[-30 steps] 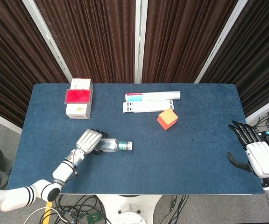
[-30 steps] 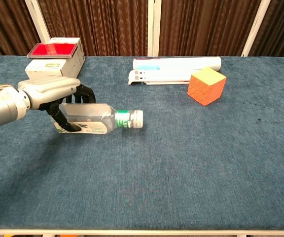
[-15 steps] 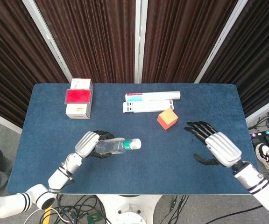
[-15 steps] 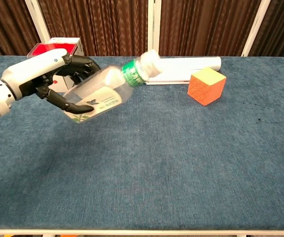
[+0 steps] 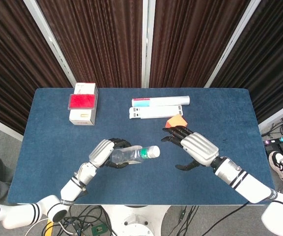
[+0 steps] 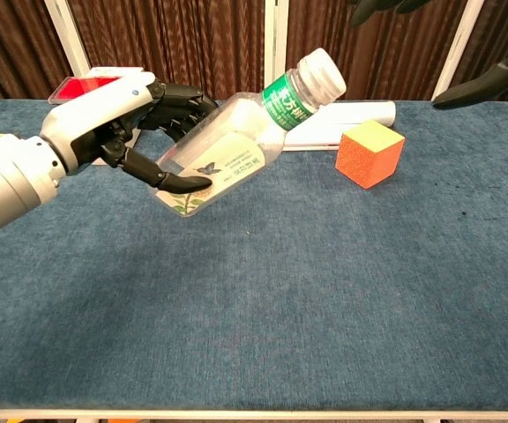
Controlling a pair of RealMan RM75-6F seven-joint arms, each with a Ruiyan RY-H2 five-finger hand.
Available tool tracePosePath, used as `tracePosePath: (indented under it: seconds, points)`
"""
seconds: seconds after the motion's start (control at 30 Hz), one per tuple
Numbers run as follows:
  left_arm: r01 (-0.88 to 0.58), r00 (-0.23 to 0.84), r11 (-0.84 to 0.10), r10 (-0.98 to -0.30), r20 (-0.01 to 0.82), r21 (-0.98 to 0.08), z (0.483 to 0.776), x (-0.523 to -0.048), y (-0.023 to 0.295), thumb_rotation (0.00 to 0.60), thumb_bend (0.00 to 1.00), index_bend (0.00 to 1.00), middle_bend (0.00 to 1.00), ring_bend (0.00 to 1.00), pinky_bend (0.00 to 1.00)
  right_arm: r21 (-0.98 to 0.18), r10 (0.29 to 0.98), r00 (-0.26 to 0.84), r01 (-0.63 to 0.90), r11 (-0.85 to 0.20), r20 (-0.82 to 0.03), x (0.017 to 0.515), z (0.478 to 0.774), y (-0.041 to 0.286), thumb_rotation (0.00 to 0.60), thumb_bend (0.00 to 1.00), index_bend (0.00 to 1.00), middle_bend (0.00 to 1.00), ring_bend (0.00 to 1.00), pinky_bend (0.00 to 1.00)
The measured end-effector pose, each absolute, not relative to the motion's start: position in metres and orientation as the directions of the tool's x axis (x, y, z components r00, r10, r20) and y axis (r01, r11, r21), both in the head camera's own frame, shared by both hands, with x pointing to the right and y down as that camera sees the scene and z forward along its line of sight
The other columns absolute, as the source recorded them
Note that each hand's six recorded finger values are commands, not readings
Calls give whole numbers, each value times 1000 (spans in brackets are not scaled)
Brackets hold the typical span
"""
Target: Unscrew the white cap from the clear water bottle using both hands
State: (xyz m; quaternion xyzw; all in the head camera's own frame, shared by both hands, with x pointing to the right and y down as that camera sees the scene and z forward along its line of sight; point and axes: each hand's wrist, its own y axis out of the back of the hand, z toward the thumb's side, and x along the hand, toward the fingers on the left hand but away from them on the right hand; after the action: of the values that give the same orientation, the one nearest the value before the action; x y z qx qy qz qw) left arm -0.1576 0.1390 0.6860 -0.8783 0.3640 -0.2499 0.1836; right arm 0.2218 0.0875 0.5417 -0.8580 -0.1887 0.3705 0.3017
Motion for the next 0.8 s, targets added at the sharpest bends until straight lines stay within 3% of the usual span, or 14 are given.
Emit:
tracePosePath:
  seconds: [0.8]
  points:
    - [-549,617,-667,-730,295,-503,680,-147,134,600,351,495,506,396,391,-657,528,665,74,-750,-528,217,541,95,600,106,204,24,0,0]
